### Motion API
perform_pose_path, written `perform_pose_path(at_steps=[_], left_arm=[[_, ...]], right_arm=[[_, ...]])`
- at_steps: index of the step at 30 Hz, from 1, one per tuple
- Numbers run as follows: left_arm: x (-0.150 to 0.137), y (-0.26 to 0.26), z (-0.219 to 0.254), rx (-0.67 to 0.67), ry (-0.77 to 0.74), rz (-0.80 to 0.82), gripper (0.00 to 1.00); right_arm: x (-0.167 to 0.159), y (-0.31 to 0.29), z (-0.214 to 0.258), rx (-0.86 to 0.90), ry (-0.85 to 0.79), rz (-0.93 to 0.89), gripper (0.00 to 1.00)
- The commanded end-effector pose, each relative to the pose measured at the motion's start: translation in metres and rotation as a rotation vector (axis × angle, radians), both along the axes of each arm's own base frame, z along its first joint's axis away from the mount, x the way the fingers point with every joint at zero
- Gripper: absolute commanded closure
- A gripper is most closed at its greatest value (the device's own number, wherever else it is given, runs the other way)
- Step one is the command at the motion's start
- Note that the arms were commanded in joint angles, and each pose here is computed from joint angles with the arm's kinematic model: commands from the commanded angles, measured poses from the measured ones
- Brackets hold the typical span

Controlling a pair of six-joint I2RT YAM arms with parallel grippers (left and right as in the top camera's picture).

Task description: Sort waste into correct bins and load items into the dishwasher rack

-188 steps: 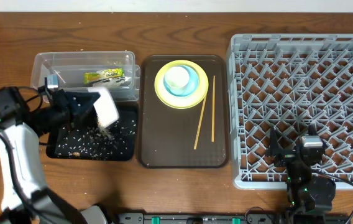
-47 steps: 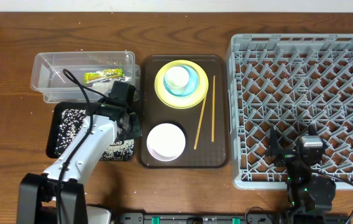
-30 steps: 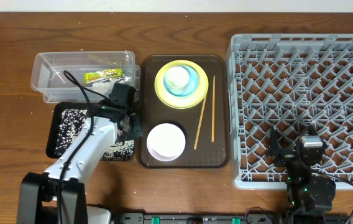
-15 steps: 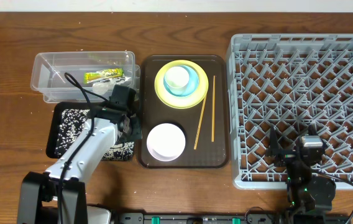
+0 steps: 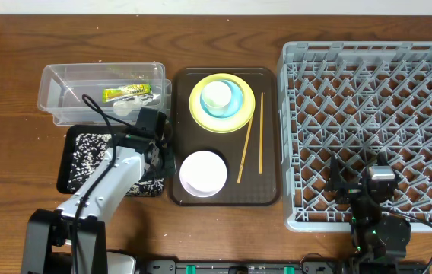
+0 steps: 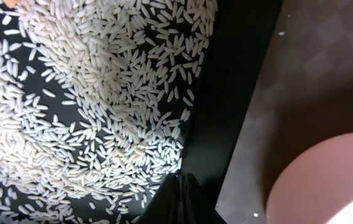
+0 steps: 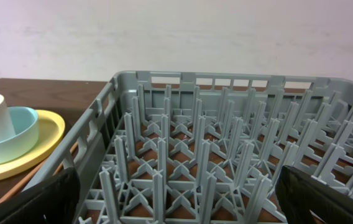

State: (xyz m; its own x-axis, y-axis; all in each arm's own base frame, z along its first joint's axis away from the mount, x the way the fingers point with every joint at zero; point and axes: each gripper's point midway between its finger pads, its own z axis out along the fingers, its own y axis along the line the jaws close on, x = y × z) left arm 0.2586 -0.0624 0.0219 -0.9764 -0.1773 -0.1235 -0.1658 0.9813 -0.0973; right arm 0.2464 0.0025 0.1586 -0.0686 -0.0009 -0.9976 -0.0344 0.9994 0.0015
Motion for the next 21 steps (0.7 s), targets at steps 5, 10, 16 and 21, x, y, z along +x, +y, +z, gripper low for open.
perform_pose_path(at_steps=[5,10,16,21], left_arm=[[-0.003,-0.007,-0.003,-0.046,0.018,0.007,0.93],[0.000,-0.008,-0.003,-0.049,0.006,0.007,0.93],[0.002,-0.007,-0.002,-0.044,-0.001,0.006,0.93],[0.008,0.003,0.007,0.019,-0.025,0.009,0.93]], right_arm=[[0.000,-0.001,0.000,0.011,-0.001,-0.003,0.01],[0.000,-0.001,0.000,0.011,-0.001,-0.003,0.01],[0.000,-0.001,0.000,0.011,-0.001,-0.003,0.01],[0.000,-0.001,0.000,0.011,-0.001,-0.003,0.01]])
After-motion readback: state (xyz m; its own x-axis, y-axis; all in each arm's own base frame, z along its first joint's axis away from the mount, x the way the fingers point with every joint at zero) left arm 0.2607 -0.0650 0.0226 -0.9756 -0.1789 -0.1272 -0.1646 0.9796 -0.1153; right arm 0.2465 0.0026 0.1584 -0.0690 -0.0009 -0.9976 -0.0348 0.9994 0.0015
